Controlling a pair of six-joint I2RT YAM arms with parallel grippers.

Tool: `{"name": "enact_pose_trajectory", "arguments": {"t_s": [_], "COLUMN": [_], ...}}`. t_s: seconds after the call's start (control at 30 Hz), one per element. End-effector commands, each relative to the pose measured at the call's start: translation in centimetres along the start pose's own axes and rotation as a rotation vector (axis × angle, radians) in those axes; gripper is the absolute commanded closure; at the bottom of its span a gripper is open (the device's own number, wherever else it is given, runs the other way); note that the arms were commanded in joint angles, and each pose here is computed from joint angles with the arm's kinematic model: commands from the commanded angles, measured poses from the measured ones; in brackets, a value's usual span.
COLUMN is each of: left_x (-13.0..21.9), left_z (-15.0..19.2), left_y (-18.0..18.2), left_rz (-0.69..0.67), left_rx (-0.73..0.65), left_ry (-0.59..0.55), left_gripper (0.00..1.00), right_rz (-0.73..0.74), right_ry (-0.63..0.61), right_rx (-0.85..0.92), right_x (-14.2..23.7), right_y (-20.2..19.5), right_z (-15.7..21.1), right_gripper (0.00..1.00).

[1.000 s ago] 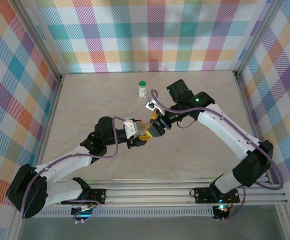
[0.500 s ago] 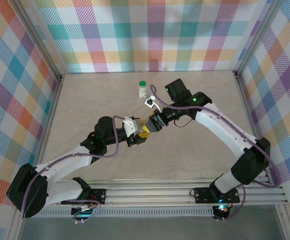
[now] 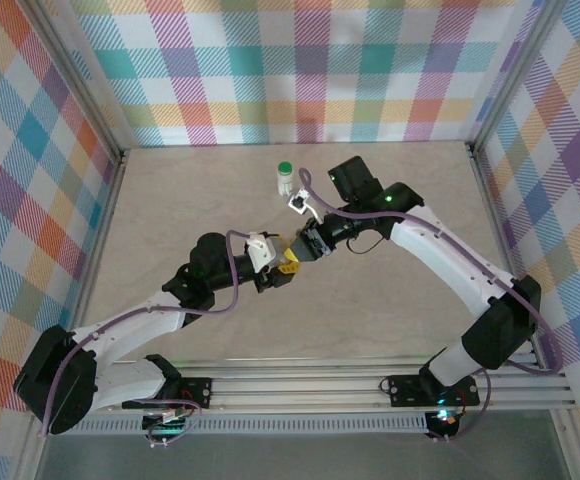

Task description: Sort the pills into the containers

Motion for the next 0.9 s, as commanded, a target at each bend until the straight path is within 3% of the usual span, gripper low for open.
{"name": "enact_pose_trajectory", "arguments": {"t_s": [0.0,0.07,0.23,0.3,0.4,0.6,0.7,0.87], "left_x": [0.2,0.3,0.3,0.4,0.6,1.8,2.6,5.3], "left_z": [-2.6,-2.5,-2.5,-2.5,-2.5,-2.7,-3.4,-3.4], "left_y": [0.6,0.7,0.9,1.1,1.3,2.9,4.6,9.0], "left_rz": [-0.059,-0.068,-0.082,-0.091,-0.114,-0.233,-0.347,-0.647], "left_rx": [-0.038,-0.037,-0.038,-0.037,-0.04,-0.011,0.069,0.26], "left_ry": [-0.087,-0.088,-0.09,-0.089,-0.089,-0.113,-0.153,-0.245], "left_gripper": [0.35,0.28,0.21,0.0,0.0,0.0,0.0,0.0], "right_rz": [0.097,0.117,0.162,0.192,0.275,0.631,0.806,0.865], "right_ry": [0.005,0.003,0.001,-0.001,-0.003,0.174,0.29,0.365], "right_rx": [-0.086,-0.093,-0.107,-0.115,-0.148,-0.214,-0.244,-0.3], "right_x": [1.0,1.4,2.3,2.9,4.4,7.7,9.6,10.4], "right_y": [-1.9,-2.2,-2.9,-3.3,-5.2,-14.0,-19.4,-25.7], "right_z": [-0.2,-0.1,0.0,0.0,0.1,3.2,5.1,7.0], "right_gripper": [0.81,0.82,0.83,0.83,0.85,0.85,0.85,0.85]}}
Point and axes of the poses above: each hand's point on the last joint's axis, 136 mm out from that joint toward the fingers, its own x axis back along the fingers, its own y axis along the line the jaws close on, z = x × y, the point moved 1 cm from there along x, back along the fingers, and after that the axes turned 15 degrees about x, right-handed, at the moved point
